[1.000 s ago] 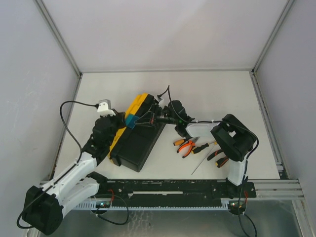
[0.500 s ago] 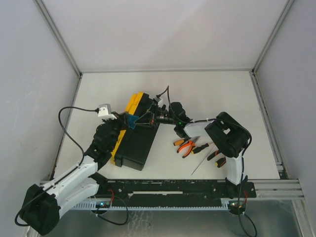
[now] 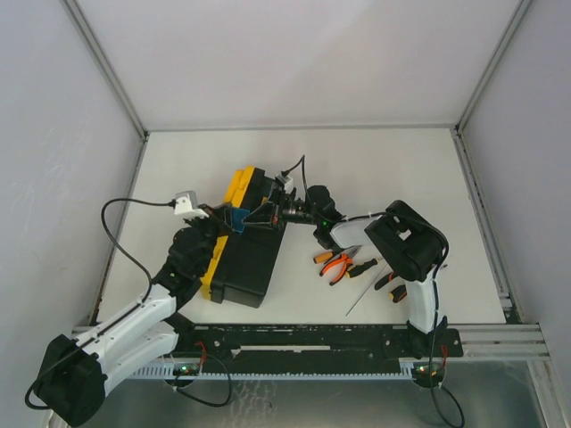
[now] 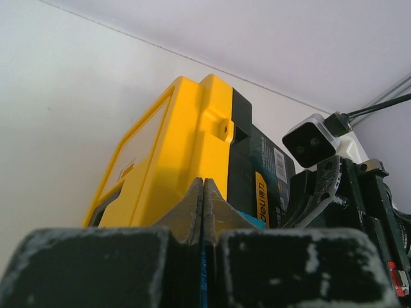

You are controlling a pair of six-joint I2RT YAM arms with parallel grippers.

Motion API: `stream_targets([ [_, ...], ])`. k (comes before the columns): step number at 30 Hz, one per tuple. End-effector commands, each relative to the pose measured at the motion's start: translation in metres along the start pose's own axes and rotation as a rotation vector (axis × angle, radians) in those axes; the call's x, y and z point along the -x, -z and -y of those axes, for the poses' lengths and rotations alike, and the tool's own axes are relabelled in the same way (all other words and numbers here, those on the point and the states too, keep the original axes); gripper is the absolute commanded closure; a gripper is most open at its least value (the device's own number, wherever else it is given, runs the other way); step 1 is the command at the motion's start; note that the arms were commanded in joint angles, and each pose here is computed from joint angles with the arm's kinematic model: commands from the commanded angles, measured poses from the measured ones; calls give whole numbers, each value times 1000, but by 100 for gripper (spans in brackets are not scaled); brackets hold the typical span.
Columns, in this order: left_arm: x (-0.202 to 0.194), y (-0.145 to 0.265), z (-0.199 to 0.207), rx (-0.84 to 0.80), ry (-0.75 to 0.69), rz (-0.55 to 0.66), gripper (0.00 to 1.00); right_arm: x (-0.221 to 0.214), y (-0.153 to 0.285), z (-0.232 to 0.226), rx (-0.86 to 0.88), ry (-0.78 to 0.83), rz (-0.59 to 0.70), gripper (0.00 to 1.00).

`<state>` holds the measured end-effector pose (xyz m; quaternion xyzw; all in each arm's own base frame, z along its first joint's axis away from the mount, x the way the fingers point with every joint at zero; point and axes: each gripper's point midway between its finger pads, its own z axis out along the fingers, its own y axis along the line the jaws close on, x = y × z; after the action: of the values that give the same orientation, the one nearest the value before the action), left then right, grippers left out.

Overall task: Pack the tool kit
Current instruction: Open the toolbox at the center of the board.

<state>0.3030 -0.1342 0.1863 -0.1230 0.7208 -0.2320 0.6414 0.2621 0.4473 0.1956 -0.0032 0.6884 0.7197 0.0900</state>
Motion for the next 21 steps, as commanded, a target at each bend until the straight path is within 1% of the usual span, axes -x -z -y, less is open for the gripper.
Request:
stream_targets([
  [1,-152,65,-53,89,-85,-574,100,-16,12,-194,578,371,15,97],
  [2,-152,65,-51,82,-82,-575,100,-17,14,-199,591,381,14,99],
  [4,-152,64,-51,80,-83,-577,100,-21,19,-213,613,416,12,100],
  [6,-153,65,-52,83,-92,-579,100,-20,17,-218,585,395,6,100],
  [9,-153,65,-55,96,-100,-579,100,-25,24,-236,615,407,6,100],
  [15,-152,65,-56,104,-102,-572,100,-29,26,-244,584,417,-9,100],
  [16,-149,64,-55,111,-100,-567,99,-27,24,-243,558,407,-7,100],
  [17,-145,63,-55,118,-97,-554,95,-23,21,-236,507,390,6,100],
  [18,-139,62,-52,115,-94,-535,93,-15,14,-221,421,347,25,100],
  [20,-123,58,-46,113,-99,-500,89,1,10,-182,257,271,91,100],
  [21,-114,57,-45,123,-102,-479,85,6,11,-164,203,233,116,100],
])
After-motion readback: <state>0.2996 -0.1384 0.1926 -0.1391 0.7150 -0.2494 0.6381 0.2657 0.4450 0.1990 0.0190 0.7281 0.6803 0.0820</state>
